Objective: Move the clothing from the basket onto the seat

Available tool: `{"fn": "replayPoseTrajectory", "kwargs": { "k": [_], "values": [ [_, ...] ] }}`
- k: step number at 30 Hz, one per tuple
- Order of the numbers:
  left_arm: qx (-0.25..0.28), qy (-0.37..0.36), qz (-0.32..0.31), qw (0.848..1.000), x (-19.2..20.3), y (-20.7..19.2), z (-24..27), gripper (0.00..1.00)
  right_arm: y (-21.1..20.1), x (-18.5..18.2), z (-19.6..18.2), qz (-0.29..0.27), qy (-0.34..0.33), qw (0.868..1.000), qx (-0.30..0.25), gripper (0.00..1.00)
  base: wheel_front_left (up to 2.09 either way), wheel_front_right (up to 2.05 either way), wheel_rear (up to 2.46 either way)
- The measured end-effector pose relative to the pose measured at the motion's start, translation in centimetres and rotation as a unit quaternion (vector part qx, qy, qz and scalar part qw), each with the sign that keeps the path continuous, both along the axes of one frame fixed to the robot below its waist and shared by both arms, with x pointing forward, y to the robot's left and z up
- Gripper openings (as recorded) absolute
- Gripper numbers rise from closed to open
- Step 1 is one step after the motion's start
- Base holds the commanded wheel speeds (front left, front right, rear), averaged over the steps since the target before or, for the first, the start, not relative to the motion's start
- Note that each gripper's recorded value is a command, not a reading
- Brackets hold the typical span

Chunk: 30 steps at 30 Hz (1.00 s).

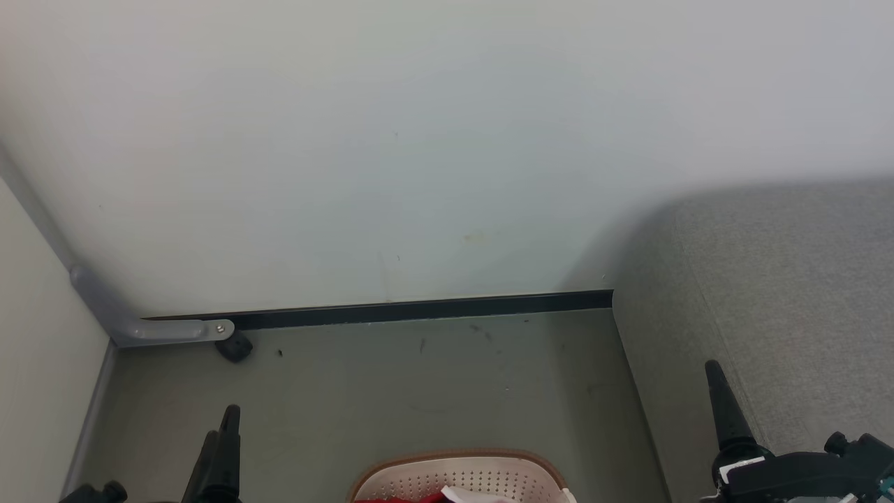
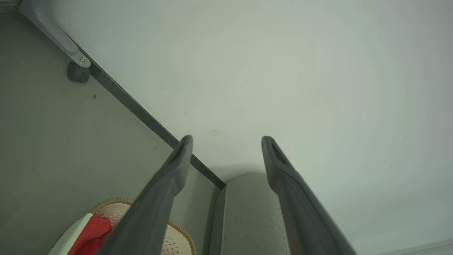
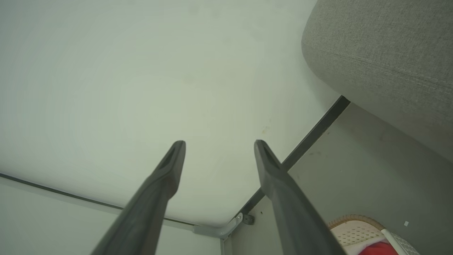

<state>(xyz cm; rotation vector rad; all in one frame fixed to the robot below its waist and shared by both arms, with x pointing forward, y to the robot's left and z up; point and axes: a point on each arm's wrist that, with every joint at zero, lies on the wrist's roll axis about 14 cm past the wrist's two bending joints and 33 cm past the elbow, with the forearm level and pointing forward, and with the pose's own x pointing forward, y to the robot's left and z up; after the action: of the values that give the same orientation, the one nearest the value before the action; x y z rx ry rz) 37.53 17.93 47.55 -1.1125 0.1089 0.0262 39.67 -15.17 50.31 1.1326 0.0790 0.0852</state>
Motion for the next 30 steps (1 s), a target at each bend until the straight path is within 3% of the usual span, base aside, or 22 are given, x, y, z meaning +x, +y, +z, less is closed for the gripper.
{"fn": "replayPoseTrajectory", "kwargs": {
  "k": [8,15,30],
  "values": [
    [0.09,-0.004,-0.004,0.996,0.3,0.2,0.5,1.0,1.4,-0.1,-0.6,0.032,-0.004,0.994,-0.108,1.0,0.0,0.0,0.0],
    [0.183,-0.002,-0.015,0.983,0.2,0.4,0.3,1.0,2.2,0.2,-0.6,0.045,-0.012,0.983,-0.176,1.0,0.0,0.0,0.0],
    [0.298,-0.033,-0.023,0.954,0.3,-0.3,1.3,1.0,3.8,0.4,0.5,0.067,-0.065,0.952,-0.293,1.0,0.0,0.0,0.0]
  ]
}}
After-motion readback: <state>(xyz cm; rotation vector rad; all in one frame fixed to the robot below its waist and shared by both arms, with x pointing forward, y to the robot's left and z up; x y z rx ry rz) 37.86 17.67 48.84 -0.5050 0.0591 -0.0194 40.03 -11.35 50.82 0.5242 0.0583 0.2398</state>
